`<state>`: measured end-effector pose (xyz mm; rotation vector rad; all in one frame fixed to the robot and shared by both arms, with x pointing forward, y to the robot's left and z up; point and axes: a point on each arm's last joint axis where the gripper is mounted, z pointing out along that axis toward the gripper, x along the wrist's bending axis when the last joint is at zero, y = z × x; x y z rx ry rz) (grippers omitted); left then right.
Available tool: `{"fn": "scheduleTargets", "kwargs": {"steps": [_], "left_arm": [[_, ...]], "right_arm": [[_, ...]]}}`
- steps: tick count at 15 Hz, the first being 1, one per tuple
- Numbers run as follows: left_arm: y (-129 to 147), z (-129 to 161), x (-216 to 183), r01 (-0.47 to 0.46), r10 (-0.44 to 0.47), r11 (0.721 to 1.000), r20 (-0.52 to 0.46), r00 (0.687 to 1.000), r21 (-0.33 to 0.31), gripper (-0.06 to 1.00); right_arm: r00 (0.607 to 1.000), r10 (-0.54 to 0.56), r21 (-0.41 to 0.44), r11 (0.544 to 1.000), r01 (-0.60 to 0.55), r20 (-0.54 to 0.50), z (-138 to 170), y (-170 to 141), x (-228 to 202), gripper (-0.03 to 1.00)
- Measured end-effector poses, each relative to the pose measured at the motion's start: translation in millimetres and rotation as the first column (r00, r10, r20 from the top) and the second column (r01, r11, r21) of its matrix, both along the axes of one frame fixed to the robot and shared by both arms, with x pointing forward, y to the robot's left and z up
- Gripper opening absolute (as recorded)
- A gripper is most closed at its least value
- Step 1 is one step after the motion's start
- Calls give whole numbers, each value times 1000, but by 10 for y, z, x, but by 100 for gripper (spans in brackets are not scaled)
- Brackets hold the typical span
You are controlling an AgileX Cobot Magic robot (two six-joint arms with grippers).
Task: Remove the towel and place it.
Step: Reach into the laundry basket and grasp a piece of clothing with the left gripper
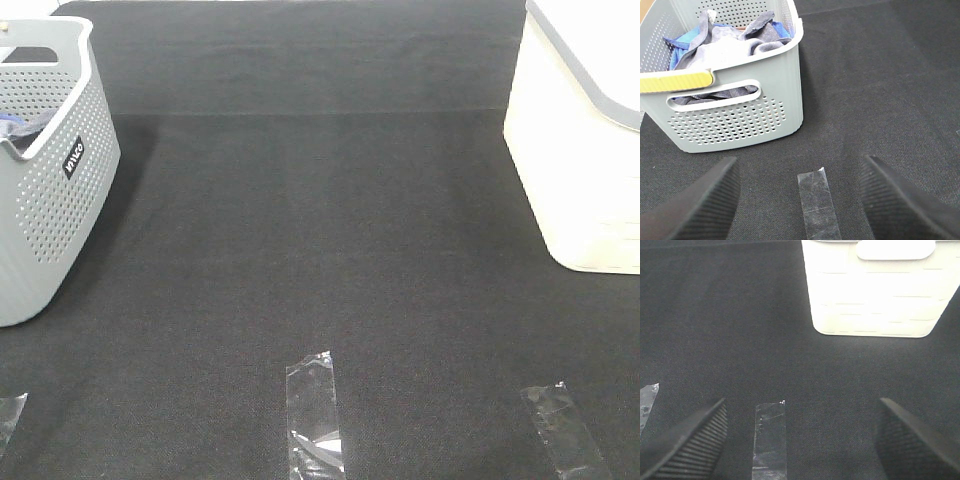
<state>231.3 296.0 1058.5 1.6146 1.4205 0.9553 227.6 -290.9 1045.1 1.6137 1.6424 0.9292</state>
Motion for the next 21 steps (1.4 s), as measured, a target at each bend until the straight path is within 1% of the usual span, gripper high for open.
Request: {"fn": "scheduleTargets", "kwargs": {"steps": [21], "left_arm": [[2,6,0,-4,4,1000,5,1000,-1,65]], "right_arm": [[1000,0,0,1000,0,0,0,0,0,75]]}}
